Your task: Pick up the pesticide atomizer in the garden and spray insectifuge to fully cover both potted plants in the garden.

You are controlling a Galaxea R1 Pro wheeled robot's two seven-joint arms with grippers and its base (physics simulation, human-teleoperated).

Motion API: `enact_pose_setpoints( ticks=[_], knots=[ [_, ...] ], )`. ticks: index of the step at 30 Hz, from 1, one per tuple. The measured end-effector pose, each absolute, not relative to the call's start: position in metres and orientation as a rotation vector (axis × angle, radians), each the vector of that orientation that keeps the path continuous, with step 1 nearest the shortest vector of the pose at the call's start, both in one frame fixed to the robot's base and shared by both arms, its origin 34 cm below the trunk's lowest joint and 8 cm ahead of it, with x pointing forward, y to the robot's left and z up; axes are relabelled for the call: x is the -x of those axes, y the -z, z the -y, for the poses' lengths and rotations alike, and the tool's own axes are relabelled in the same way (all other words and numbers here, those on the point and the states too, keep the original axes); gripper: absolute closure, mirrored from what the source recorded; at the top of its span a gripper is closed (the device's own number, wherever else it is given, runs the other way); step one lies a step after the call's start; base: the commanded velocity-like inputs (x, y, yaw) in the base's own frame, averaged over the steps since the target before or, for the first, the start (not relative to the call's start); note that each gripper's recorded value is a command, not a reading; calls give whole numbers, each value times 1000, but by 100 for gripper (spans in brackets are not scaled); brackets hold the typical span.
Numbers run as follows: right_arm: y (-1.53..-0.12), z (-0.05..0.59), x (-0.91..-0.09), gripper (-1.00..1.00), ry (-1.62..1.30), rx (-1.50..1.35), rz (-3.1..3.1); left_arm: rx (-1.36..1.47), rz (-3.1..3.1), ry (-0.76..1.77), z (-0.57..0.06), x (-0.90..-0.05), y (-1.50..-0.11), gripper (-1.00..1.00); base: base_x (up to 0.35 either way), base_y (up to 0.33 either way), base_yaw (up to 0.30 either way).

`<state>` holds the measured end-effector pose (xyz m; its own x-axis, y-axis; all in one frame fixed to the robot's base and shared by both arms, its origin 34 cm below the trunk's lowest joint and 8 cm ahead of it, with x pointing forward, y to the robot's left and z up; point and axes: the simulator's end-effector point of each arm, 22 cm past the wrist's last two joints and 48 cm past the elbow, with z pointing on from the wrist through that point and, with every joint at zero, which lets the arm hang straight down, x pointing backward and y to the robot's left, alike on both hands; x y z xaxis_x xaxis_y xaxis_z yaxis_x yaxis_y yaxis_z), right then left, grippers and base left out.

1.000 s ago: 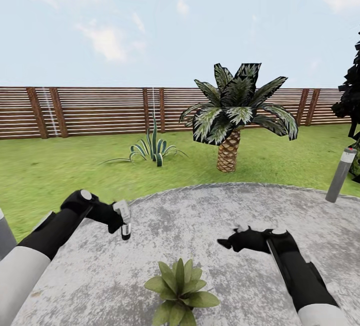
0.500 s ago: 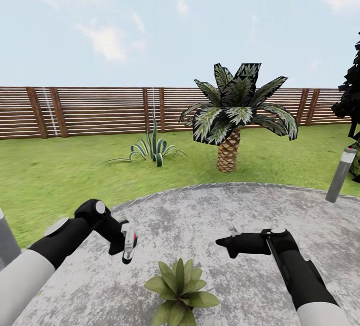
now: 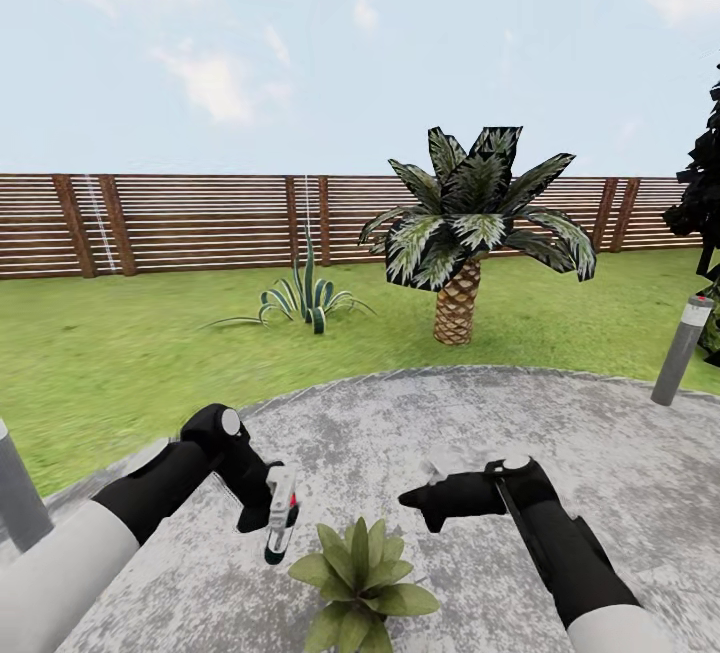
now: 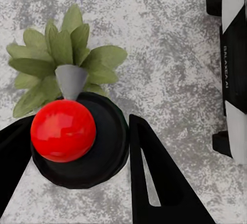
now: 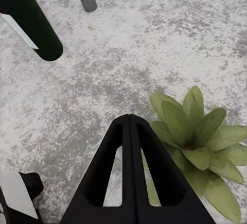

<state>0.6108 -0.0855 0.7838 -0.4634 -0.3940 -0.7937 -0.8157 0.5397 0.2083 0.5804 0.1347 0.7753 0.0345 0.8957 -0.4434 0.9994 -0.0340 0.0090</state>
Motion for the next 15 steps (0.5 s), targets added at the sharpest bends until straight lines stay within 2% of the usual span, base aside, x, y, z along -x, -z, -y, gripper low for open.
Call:
enact_pose_setpoints(
  ticks=[6, 15],
  knots=[
    [-797, 52, -595, 100, -743, 1129, -2000, -2108, -1938, 328, -118, -582, -768, 100, 0, 0, 0],
    [-824, 15, -586, 100, -760, 1191, -1901, -2165, -1924, 319, -102, -575, -769, 100, 0, 0, 0]
  ],
)
